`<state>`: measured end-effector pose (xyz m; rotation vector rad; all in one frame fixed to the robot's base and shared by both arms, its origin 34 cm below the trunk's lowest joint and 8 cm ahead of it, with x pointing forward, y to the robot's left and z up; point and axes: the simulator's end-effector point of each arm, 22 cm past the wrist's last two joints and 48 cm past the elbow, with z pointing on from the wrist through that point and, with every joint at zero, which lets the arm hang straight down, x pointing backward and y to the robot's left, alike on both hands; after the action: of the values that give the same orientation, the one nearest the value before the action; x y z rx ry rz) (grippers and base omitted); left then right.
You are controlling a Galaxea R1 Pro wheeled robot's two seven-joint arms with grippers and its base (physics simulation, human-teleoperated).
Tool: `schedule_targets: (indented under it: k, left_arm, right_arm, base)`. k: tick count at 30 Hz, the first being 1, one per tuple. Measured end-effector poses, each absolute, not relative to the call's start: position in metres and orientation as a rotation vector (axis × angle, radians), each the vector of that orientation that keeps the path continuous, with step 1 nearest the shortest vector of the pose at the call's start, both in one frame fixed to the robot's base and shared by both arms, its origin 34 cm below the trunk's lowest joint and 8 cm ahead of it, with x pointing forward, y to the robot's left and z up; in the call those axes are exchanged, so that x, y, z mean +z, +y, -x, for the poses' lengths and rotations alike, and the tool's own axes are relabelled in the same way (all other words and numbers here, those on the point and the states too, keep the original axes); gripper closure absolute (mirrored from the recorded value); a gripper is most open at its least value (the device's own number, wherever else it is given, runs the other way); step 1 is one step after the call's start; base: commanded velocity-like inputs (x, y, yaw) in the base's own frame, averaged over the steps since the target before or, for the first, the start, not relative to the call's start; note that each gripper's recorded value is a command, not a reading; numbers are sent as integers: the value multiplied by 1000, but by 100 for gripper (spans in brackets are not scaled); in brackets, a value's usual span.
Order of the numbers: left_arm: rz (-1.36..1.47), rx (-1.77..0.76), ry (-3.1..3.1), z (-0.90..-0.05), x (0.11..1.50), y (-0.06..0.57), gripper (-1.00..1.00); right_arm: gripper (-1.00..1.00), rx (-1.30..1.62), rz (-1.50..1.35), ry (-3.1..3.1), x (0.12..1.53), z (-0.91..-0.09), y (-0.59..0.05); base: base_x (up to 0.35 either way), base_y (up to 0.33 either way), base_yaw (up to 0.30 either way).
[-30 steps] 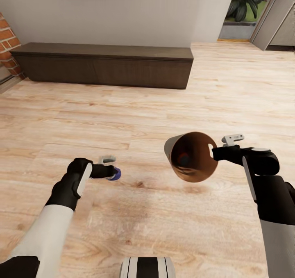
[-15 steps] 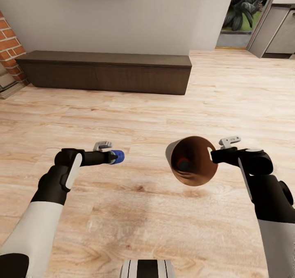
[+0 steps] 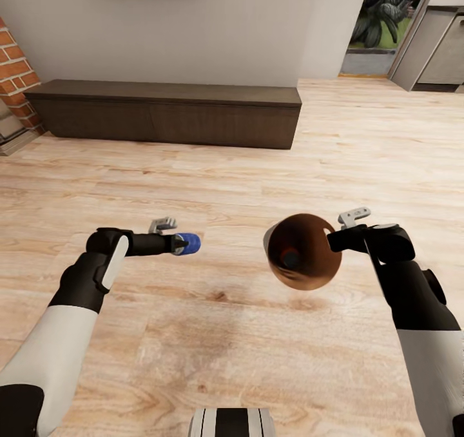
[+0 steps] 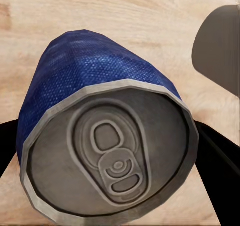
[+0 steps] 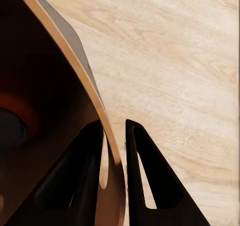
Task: Put the three can of soda from the living room inside the tash can in the kitchen.
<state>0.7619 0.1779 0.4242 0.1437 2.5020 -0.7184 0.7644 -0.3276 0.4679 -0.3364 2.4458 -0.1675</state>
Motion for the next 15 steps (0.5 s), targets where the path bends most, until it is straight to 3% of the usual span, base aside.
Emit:
schedule_targets:
  k: [15]
  left_arm:
    - [-104,-761,2546,-738,421,164,100]
  right_arm:
    - [100,-310,346,2455,478,-760,-354]
  base:
    - [0,0,0]
